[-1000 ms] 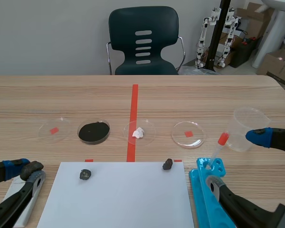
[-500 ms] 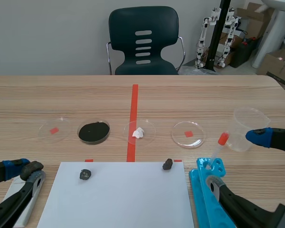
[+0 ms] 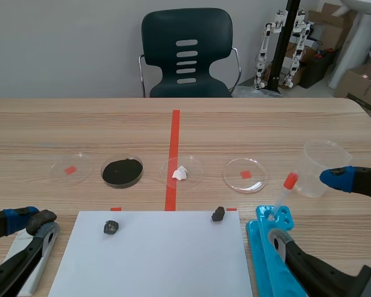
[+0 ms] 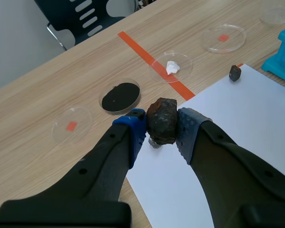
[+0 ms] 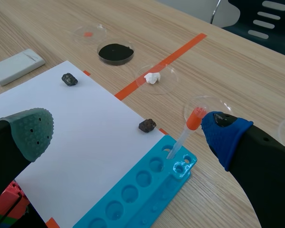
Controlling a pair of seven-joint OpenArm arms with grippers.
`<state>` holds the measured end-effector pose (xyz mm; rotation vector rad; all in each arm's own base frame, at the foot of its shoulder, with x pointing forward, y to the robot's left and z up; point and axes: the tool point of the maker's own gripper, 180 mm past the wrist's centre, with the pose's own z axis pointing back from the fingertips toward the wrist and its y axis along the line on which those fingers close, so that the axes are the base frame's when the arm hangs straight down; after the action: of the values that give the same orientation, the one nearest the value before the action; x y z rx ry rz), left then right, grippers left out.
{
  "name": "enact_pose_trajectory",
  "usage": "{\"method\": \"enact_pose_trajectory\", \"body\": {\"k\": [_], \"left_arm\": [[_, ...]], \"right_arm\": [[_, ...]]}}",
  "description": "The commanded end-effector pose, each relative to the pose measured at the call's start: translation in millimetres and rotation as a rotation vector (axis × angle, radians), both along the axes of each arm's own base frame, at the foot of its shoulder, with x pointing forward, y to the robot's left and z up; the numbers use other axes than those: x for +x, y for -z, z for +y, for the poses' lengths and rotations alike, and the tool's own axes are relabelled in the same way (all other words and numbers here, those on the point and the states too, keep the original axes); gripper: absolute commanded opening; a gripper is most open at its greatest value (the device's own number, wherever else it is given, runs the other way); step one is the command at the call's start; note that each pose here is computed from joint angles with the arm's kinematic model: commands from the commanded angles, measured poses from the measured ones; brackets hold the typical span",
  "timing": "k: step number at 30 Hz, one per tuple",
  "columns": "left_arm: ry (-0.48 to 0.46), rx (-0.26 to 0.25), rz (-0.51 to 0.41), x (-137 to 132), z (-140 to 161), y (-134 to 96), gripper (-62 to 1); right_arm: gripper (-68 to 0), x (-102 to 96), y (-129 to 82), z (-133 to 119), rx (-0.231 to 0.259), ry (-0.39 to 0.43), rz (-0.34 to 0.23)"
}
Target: Rub the mineral on the streak plate below the first streak
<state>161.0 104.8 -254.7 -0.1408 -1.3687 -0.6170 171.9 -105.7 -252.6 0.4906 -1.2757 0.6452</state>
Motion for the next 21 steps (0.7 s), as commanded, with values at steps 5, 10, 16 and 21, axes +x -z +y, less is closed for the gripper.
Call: {"method": "enact_pose_trajectory", "body": {"k": [5,10,16,21], "left_arm": [[-0.036,-0.040,0.005,4,1,-4,-53.9],[-0.107,-0.043,0.124,5,11,15,-53.9],[-0.242,0.045,0.439,7,36,65,-53.9],[-0.326,0.114,0.627,8,49,89,-53.9]], "right_arm": [[0.4,4.0,-10,3,0.027,-0.001,-0.032],[0.4,4.0,-10,3,0.027,-0.001,-0.032],[0.4,4.0,-10,3,0.027,-0.001,-0.032],[0.4,4.0,-10,3,0.027,-0.001,-0.032]]}}
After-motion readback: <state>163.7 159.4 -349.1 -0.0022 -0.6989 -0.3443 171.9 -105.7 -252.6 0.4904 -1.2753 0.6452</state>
